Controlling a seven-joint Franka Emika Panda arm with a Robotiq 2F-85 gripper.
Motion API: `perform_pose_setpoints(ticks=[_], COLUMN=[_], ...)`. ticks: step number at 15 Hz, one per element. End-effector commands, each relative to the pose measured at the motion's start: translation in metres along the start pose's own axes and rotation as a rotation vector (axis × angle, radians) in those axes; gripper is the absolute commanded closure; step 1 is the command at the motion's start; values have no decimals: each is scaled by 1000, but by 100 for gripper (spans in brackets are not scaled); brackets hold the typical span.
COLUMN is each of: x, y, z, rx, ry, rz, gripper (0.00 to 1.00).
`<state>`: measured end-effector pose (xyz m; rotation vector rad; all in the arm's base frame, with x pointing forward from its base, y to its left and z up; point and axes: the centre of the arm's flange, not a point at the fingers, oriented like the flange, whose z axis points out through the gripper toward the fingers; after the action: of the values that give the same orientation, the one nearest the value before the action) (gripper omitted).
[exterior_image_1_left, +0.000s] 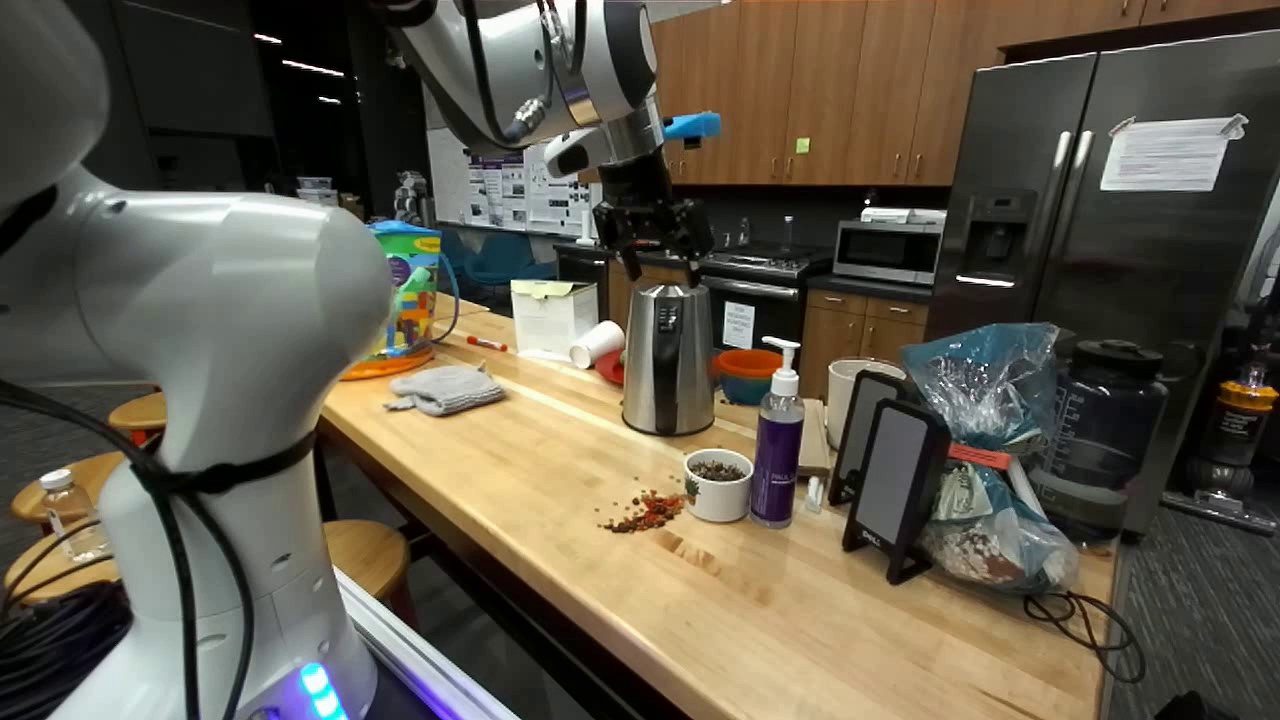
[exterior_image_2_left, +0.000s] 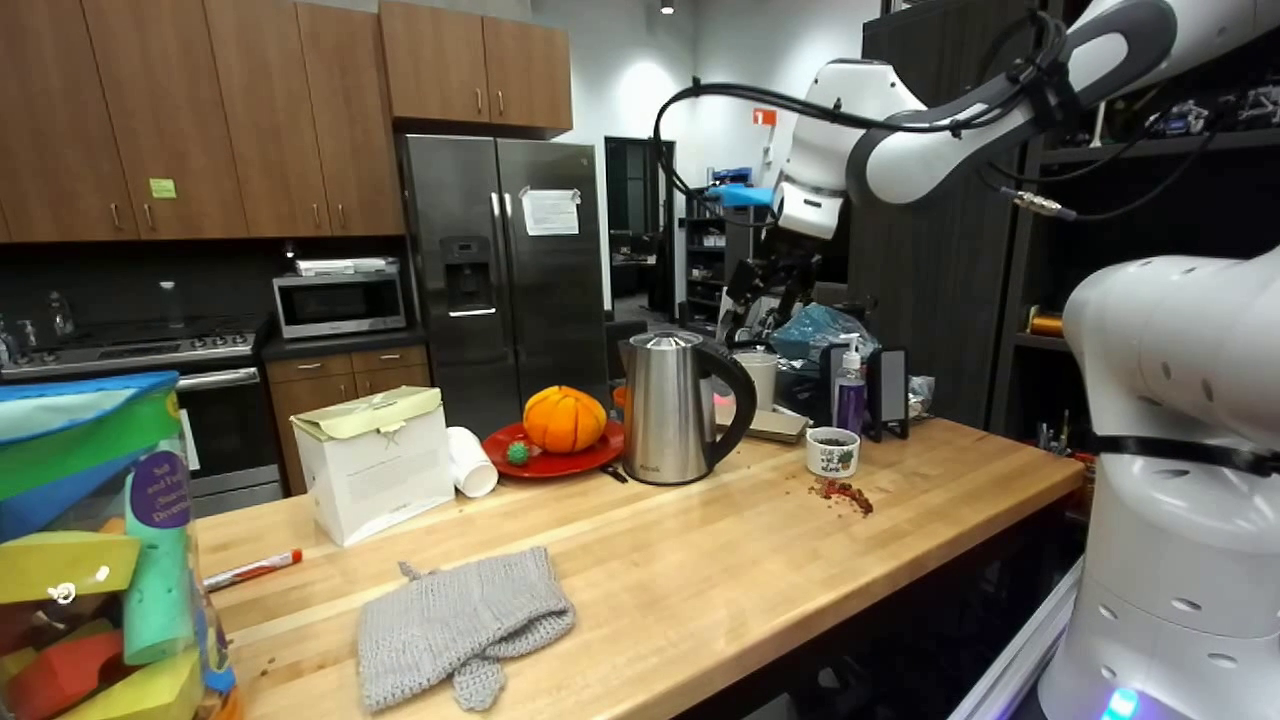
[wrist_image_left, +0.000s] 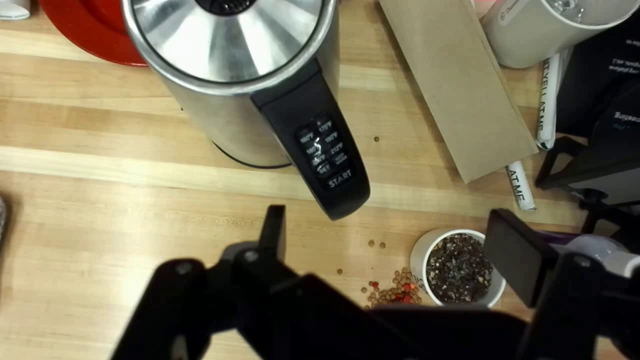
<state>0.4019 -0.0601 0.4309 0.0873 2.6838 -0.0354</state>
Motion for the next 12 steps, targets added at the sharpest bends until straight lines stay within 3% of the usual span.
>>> perform_pose_setpoints(ticks=[1, 12], x=[-1, -2], y=[-3, -9], z=[-4, -11], rx=[-2, -5], ry=[-9, -24], rz=[8, 23], gripper=[0, 0])
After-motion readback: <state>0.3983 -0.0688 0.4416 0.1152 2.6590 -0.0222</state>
